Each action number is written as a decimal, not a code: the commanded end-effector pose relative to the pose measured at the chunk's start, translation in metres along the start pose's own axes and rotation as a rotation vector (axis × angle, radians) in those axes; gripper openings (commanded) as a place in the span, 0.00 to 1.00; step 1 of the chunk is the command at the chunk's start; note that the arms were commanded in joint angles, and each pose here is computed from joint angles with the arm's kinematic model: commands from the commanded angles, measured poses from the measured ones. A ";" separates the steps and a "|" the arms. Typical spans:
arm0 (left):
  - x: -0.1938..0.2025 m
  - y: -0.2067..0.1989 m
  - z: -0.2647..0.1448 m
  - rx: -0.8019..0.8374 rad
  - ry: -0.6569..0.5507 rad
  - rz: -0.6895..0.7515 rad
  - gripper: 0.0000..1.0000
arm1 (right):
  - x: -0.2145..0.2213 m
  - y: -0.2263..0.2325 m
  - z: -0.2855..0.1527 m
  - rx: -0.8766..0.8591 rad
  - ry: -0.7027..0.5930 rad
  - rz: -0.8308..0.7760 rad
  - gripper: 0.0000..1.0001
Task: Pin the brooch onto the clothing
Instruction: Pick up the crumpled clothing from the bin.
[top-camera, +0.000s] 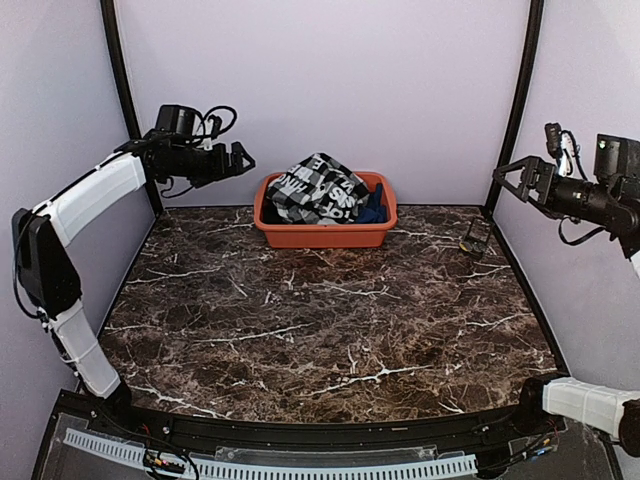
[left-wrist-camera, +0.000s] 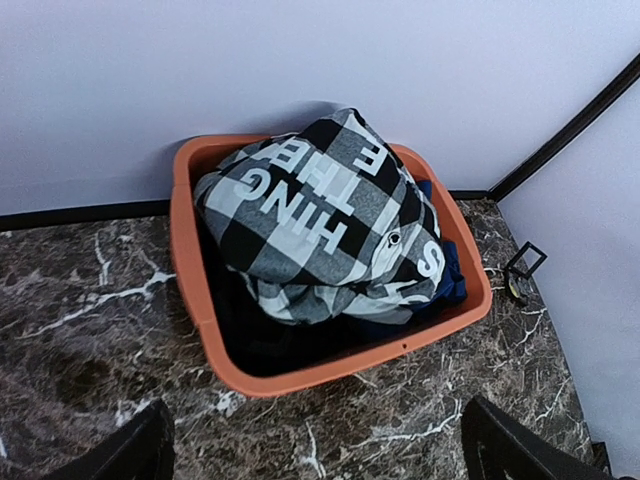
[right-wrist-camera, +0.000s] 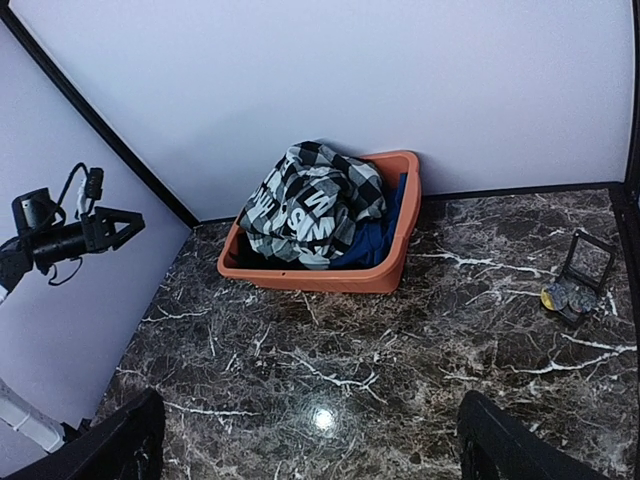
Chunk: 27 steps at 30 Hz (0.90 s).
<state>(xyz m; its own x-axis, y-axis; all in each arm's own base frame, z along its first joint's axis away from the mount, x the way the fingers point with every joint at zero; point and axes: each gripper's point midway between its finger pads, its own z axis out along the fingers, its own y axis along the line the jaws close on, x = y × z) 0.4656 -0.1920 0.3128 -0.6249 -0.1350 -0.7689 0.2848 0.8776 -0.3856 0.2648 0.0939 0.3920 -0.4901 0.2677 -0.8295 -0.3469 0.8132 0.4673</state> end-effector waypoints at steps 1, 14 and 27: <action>-0.029 -0.037 0.040 0.158 -0.087 0.014 1.00 | -0.001 0.006 0.003 -0.044 -0.019 -0.022 0.99; -0.005 -0.027 0.162 -0.024 -0.127 0.203 1.00 | 0.008 0.006 0.005 -0.065 0.001 0.011 0.99; 0.029 -0.008 0.216 -0.119 -0.099 0.264 0.95 | 0.015 0.006 0.005 -0.077 0.011 0.037 0.99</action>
<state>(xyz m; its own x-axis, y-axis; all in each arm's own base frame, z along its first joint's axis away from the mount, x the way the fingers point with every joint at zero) 0.5893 -0.3029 0.1727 -0.5062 0.0726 -0.8594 0.3528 0.9267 -0.1296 0.2609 0.1026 0.3754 -0.5288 0.2833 -0.8001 -0.3672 0.7735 0.5166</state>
